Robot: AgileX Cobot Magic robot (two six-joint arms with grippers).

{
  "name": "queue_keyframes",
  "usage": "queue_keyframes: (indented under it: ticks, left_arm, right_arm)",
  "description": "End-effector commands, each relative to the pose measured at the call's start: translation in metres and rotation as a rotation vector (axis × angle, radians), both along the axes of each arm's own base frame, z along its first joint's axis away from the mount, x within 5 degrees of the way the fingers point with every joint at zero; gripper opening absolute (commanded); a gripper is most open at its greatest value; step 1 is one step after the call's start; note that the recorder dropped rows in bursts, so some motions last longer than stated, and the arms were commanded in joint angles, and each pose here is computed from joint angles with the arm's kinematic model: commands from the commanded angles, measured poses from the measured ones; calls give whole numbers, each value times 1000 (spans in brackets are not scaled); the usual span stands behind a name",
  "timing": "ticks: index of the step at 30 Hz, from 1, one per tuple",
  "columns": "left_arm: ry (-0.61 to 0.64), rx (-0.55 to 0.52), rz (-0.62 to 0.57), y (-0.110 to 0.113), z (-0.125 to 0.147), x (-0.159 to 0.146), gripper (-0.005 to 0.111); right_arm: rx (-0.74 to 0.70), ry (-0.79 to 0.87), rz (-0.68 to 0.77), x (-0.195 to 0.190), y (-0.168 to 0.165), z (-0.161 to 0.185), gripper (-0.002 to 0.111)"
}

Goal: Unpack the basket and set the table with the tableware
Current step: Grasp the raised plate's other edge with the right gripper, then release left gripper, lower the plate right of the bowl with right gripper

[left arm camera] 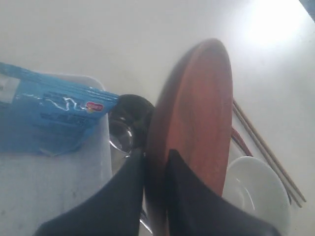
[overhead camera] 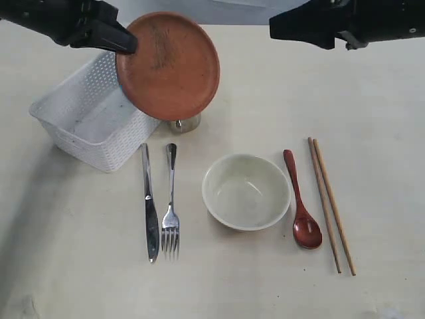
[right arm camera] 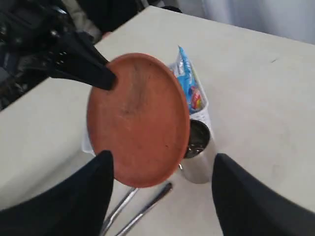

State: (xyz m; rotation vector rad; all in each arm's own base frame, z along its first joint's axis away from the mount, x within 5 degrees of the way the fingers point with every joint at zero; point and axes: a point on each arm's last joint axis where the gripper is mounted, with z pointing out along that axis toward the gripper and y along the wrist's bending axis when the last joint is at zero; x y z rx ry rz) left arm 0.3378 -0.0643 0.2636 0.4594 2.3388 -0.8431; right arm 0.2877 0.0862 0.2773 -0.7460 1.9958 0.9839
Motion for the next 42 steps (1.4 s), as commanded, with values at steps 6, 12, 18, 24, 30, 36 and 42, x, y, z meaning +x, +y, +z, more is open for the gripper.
queue_keyframes:
  ticks: [6, 12, 18, 24, 30, 36, 42]
  left_arm:
    - [-25, -224, -112, -14, -2, 5, 0]
    - [-44, -273, -154, -18, 2, 3, 0]
    - [-51, -308, -198, -23, 5, 0, 0]
    - [-75, -318, -230, -37, 7, -2, 0]
    - [-123, -257, -215, -57, 4, -1, 0]
    - [-142, -231, -156, -57, 3, 4, 0]
    - [-141, -232, -161, -57, 3, 4, 0]
  right_arm:
    - [186, 76, 130, 20, -3, -38, 56]
    - [194, 66, 126, 22, -3, -41, 56]
    - [193, 59, 134, 22, 1, -41, 56]
    - [213, 59, 126, 22, 1, -40, 56]
    - [212, 63, 163, 19, 13, -40, 54]
    - [230, 73, 159, 19, 16, -38, 16]
    - [248, 77, 142, 20, 15, -37, 0]
